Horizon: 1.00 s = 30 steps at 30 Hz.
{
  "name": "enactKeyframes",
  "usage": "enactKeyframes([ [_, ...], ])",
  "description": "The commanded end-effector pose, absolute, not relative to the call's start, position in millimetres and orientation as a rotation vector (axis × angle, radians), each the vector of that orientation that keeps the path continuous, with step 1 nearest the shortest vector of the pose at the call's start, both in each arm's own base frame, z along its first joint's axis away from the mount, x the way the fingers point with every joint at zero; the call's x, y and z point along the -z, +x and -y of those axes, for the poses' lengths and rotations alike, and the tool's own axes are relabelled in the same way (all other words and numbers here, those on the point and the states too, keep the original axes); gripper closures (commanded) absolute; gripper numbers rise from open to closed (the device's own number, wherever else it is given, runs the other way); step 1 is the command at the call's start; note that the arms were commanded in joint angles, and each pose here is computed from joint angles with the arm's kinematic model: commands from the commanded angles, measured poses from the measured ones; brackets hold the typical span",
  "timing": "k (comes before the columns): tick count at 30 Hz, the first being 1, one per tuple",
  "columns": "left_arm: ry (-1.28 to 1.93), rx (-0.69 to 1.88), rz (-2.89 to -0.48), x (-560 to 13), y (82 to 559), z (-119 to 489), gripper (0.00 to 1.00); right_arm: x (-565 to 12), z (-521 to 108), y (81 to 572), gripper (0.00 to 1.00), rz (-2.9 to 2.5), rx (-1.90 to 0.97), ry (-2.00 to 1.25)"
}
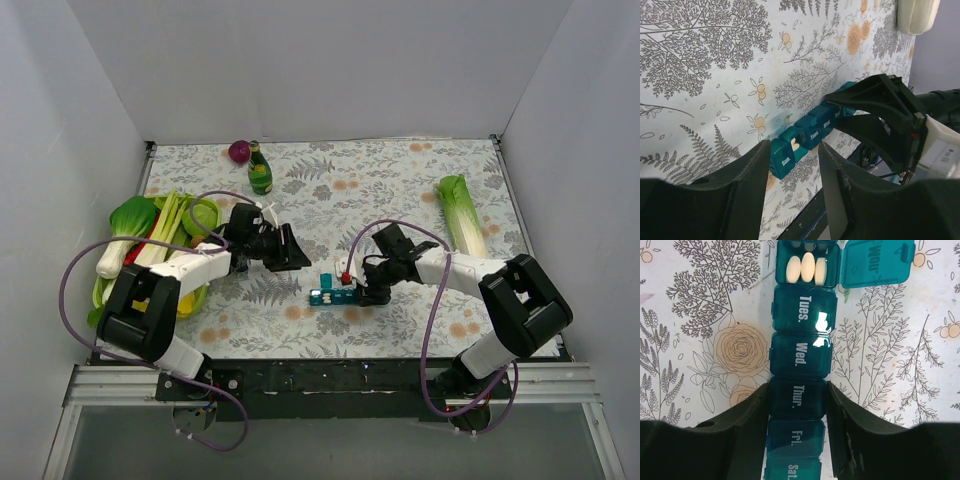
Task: Sort the pills into containers
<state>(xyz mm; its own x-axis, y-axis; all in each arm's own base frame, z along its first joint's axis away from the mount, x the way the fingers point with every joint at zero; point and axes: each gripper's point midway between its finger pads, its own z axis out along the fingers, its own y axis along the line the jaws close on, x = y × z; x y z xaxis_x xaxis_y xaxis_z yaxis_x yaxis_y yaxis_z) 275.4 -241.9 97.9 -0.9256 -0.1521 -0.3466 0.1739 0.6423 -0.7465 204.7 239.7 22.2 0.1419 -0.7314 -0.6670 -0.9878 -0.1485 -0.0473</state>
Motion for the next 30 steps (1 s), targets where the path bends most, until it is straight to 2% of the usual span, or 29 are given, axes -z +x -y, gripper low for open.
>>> enactKeyframes([
  [1, 0.056, 1.211, -2.471, -95.5, 280.9, 259.6, 0.59, -17.6, -236.9, 211.3, 0.54, -1.641, -0.631, -1.948],
  [4, 0.061, 1.209, -2.492, -86.1, 285.9, 266.5, 0.62, -15.7, -236.7, 210.5, 0.57, -1.647, -0.632, -1.947],
  [13, 0.019, 1.171, -2.589, -48.3, 299.4, 274.5, 0.79, -10.8, -234.6, 206.7, 0.65, -1.665, -0.638, -1.939],
  [19, 0.147, 1.329, -2.547, -65.4, 291.3, 300.3, 0.9, -8.3, -233.7, 207.1, 0.7, -1.689, -0.632, -1.926],
  [30, 0.263, 1.448, -2.509, -82.7, 249.6, 301.0, 0.93, -0.9, -231.4, 207.8, 0.74, -1.736, -0.625, -1.915],
])
